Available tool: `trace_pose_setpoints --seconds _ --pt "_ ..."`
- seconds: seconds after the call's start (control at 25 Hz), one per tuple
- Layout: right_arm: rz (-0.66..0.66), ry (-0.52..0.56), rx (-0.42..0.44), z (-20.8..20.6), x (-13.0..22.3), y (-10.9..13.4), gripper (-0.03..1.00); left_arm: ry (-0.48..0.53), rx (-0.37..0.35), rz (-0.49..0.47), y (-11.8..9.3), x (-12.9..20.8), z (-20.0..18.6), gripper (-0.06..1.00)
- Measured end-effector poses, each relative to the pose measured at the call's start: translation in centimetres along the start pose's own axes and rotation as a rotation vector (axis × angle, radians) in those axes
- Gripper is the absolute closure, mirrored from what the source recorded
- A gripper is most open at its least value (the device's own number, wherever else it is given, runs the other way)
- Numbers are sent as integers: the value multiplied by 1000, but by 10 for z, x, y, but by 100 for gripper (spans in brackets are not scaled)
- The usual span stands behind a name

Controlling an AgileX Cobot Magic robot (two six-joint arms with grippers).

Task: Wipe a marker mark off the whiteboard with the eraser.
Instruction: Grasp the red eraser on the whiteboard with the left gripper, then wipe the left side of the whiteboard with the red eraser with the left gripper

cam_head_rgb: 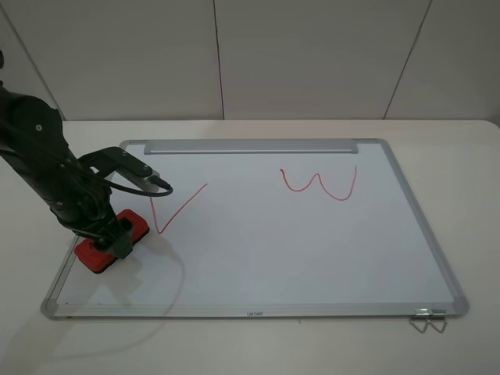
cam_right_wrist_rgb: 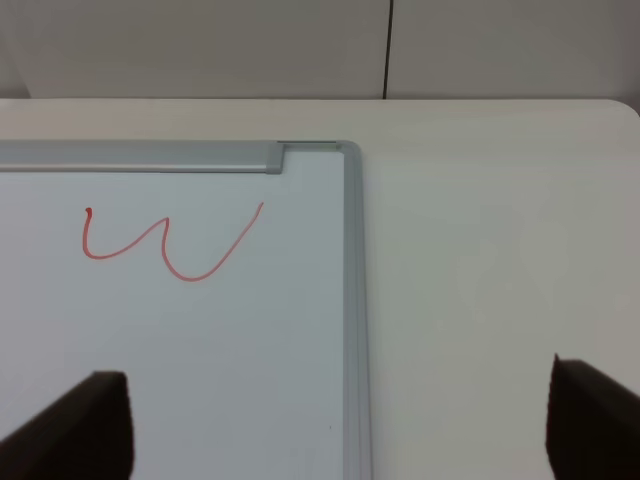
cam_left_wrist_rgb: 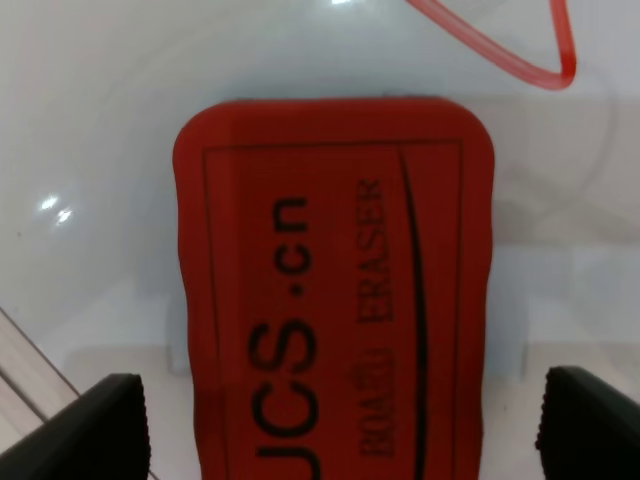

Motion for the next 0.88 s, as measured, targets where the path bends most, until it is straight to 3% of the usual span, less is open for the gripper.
trace_pose_setpoints --seconds 0.36,0.64,0.88 --pt "0 0 0 0 0 0 26 -4 -1 -2 0 -1 1 18" --pt "0 0 0 0 0 0 26 -5 -1 -4 0 -1 1 38" --pt "0 0 0 0 0 0 26 -5 -1 -4 0 -1 1 38"
Point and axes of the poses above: a point on each arm's last joint axis where the gripper is mounted, z pointing out along that axis toward the gripper, y along the wrist's bending axis when the last joint is at zero, x = y × z, the point moved 7 cm from there along z, pointing out along that axis toward the gripper, and after that the axes turned 12 degrees about z, right-handed, at the moved point
